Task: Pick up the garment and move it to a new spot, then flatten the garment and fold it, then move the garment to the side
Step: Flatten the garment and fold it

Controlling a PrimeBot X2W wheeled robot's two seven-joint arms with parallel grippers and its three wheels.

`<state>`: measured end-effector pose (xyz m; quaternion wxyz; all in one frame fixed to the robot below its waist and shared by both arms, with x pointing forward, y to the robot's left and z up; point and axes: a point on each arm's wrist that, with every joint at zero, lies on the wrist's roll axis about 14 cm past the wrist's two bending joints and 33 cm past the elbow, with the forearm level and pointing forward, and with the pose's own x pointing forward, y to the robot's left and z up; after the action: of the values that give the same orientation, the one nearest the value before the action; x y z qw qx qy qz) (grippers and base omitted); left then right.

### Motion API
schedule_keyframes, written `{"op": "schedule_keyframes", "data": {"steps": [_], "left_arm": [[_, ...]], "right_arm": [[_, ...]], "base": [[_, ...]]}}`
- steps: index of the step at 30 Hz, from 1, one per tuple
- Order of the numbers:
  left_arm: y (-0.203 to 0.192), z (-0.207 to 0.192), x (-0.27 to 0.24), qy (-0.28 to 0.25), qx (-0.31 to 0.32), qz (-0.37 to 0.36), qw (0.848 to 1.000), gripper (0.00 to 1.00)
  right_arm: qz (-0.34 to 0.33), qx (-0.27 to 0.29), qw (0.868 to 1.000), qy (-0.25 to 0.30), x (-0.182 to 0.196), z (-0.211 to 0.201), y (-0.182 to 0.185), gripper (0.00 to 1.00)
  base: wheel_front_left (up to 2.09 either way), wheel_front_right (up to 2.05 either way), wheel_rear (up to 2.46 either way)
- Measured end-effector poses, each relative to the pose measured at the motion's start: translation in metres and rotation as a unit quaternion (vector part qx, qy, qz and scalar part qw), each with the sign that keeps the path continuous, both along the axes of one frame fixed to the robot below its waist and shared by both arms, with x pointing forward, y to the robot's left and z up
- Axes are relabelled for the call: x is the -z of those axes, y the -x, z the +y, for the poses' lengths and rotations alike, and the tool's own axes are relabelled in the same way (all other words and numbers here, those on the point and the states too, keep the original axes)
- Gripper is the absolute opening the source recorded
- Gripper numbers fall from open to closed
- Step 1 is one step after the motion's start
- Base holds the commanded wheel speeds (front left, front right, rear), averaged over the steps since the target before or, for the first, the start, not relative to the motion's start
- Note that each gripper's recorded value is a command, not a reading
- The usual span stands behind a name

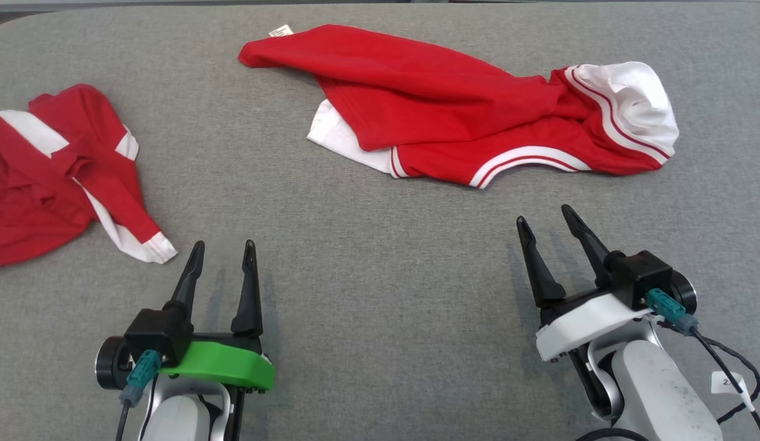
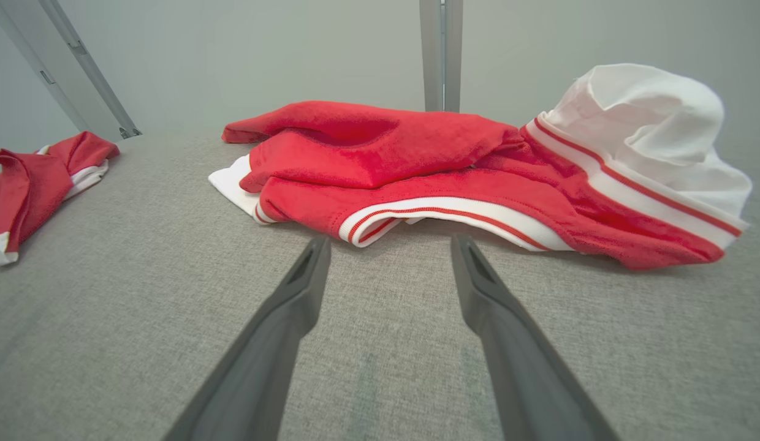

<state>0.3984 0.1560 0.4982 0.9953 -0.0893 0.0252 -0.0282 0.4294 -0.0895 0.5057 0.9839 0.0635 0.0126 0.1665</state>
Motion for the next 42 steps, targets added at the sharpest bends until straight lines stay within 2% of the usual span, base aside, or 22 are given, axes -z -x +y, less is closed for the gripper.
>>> {"op": "schedule_keyframes", "data": {"steps": [10,18,25,26,27,28,36,42], "left_arm": [[0.022,0.021,0.000,0.003,-0.038,0.008,0.999,1.00],[0.034,0.051,0.007,-0.011,-0.086,0.025,0.996,1.00],[0.035,0.059,0.016,-0.019,-0.099,0.039,0.994,1.00],[0.034,0.059,0.016,-0.020,-0.098,0.039,0.994,1.00],[0.032,0.059,0.015,-0.020,-0.097,0.038,0.994,1.00],[0.030,0.058,0.015,-0.020,-0.096,0.036,0.995,1.00],[0.025,0.048,0.019,-0.013,-0.079,0.039,0.996,1.00],[0.026,0.031,0.020,-0.001,-0.052,0.039,0.998,1.00]], "right_arm": [[0.023,-0.040,0.999,0.016,0.023,0.023,-0.031,1.00],[0.055,-0.078,0.995,0.013,0.052,0.056,-0.046,1.00],[0.061,-0.095,0.994,0.005,0.062,0.072,-0.056,1.00],[0.061,-0.097,0.993,0.005,0.062,0.074,-0.056,0.75],[0.061,-0.098,0.993,0.005,0.062,0.075,-0.057,0.32],[0.059,-0.100,0.993,0.005,0.062,0.075,-0.057,0.00],[0.061,-0.106,0.992,0.015,0.059,0.066,-0.043,0.00],[0.086,-0.072,0.993,0.032,0.067,0.025,-0.010,0.00]], "base": [[0.00,0.00,0.00],[0.00,0.00,0.00],[0.00,0.00,0.00],[0.00,0.00,0.00],[0.00,0.00,0.00],[0.00,0.00,0.00],[0.00,0.00,0.00],[0.00,0.00,0.00]]}}
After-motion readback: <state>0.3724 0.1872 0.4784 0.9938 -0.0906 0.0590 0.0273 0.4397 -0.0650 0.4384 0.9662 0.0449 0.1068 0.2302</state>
